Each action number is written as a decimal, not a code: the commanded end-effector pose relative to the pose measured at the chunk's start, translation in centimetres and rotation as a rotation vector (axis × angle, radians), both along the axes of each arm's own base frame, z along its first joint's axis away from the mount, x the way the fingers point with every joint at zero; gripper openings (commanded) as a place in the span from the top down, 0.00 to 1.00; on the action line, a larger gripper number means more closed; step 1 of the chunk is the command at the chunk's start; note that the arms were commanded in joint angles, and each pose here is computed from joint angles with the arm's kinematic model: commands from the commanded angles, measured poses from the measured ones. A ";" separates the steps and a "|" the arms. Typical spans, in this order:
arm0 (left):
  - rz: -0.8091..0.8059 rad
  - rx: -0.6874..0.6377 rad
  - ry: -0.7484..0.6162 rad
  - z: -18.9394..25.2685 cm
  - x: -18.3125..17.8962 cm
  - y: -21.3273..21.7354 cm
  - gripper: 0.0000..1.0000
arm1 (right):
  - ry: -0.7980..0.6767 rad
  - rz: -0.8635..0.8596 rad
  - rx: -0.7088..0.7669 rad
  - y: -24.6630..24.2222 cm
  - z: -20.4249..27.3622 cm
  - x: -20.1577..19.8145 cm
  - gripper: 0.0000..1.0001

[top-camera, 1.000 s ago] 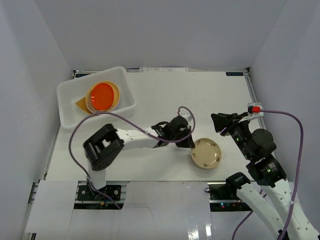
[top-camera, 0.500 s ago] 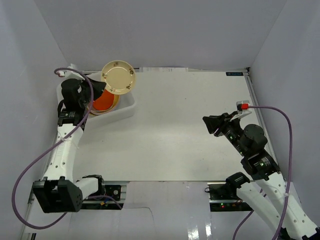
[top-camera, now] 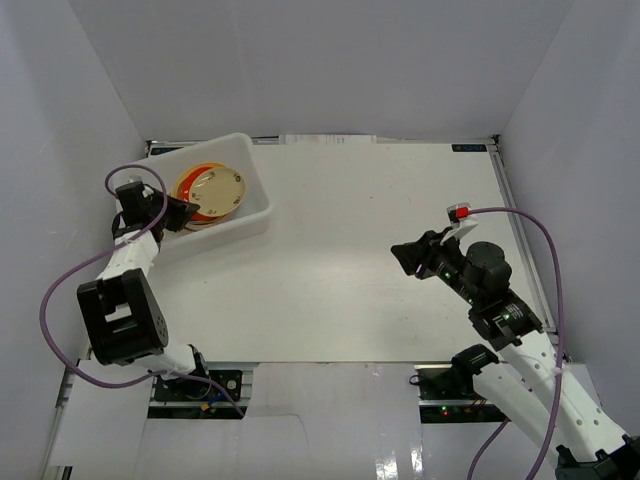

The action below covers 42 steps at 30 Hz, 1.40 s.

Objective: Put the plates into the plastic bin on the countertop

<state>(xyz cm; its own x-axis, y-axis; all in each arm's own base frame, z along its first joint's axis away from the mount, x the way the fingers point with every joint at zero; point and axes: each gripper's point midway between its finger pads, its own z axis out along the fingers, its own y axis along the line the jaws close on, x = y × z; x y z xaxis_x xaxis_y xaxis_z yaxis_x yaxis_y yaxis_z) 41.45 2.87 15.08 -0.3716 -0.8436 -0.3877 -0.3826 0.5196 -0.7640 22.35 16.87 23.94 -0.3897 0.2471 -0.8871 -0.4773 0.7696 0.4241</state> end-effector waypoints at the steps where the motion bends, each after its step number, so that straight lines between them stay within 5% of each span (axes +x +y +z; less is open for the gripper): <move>1: -0.026 -0.004 -0.038 0.7 1.5 0.2 0.85 | -0.038 0.015 0.029 0.4 1.0 0.2 0.55; 4: -0.029 0.024 -0.019 -0.1 1.2 0.4 0.63 | -0.039 0.010 0.035 0.4 1.0 0.4 0.55; 5: -0.029 0.036 -0.034 0.6 1.1 0.3 0.42 | -0.037 0.015 0.037 0.5 0.9 0.3 0.55; 9: -0.055 0.094 -0.085 3.3 1.0 0.0 0.02 | -0.035 0.027 0.053 0.9 0.9 0.4 0.55; 15: -0.047 0.249 -0.153 7.3 0.3 -0.6 0.04 | -0.024 0.045 0.063 1.4 0.8 0.5 0.55; 28: -0.073 0.353 -0.340 14.2 -3.5 -4.1 0.09 | -0.020 0.069 0.082 2.3 1.6 0.5 0.55; 31: -0.041 0.432 -0.289 12.7 -3.4 -3.0 0.24 | -0.007 0.080 0.081 2.7 1.4 0.4 0.55; 35: -0.182 0.421 -0.104 6.9 -2.3 -4.1 0.21 | -0.019 0.095 0.092 3.4 1.7 0.6 0.55; 42: -0.352 0.479 -0.041 4.5 -0.3 -6.6 0.15 | -0.010 0.112 0.080 4.2 1.2 0.7 0.55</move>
